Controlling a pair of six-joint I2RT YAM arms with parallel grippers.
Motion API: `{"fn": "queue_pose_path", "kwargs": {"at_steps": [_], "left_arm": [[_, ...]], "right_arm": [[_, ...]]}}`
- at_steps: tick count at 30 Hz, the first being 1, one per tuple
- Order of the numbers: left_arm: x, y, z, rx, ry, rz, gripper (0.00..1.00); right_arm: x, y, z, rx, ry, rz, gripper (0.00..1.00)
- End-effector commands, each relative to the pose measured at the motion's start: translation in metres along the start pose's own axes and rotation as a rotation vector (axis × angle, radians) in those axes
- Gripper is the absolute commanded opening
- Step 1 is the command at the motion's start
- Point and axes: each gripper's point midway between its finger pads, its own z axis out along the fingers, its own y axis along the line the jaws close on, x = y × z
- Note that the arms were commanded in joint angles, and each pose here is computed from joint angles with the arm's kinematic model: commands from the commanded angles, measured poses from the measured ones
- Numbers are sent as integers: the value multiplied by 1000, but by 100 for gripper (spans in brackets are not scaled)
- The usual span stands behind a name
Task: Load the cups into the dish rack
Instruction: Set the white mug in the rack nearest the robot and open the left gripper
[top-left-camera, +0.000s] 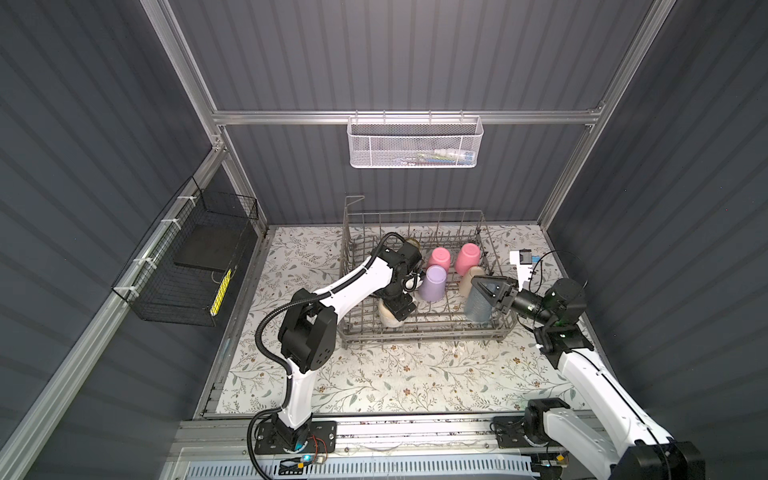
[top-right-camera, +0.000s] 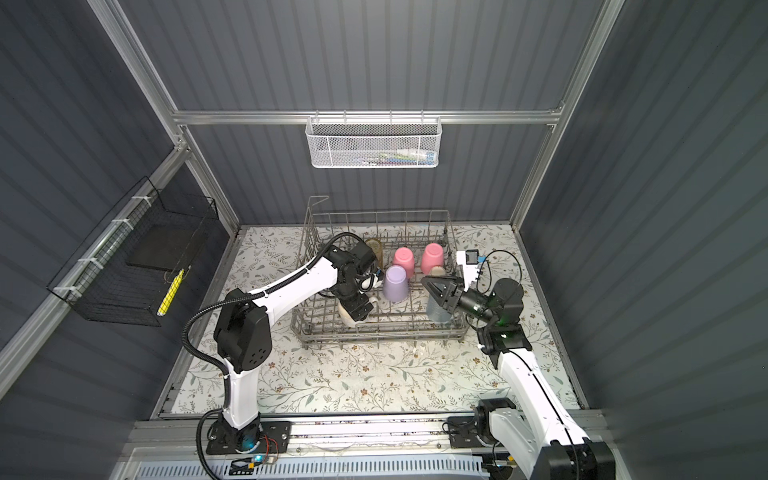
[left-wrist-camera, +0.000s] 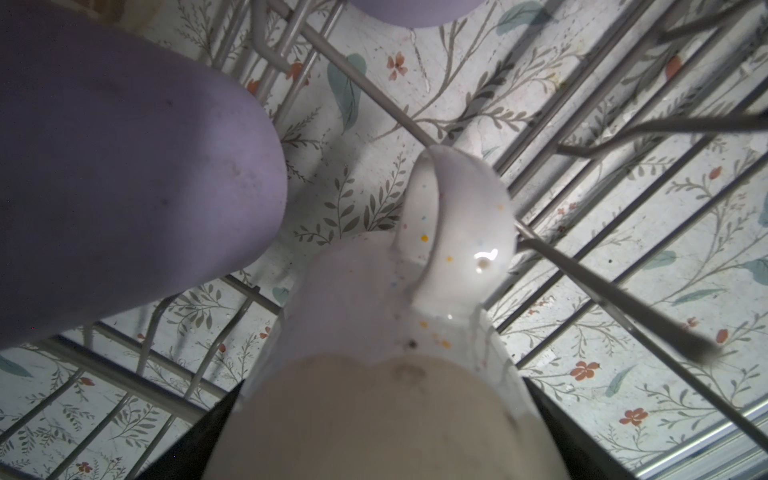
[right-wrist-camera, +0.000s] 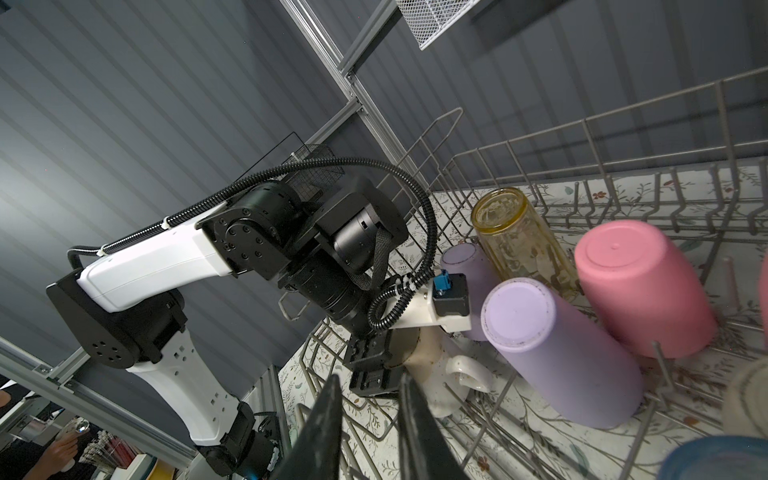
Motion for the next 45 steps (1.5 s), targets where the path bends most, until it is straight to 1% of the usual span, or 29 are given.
{"fn": "queue_pose_path", "kwargs": {"at_steps": [1,7,14,20,29,39,42,45], "left_arm": [[-6,-4,-22,2,-55,-2,90],[-6,-6,-24,9,-56,1,99],[-7,-7,-26,10,-62,5,100],[-9,-3,-42,-11,-94,-8,100],[-8,-2,-86,-34,-180,-13,100],[1,14,-146,-160,-311,-35,100],[5,21,-173,-215,-379,-49,100],[7,29,-206,-285,-498,-83,100]], "right_arm": [[0,4,-2,-14,1,-24,26],[-1,4,-2,-13,-1,-26,26],[-1,4,-2,-11,0,-23,26],[1,3,-2,-9,3,-23,26],[1,2,-2,-6,3,-24,27],[2,2,-3,-3,4,-26,27],[2,3,-3,-3,4,-25,27],[1,2,-3,1,2,-26,27]]}}
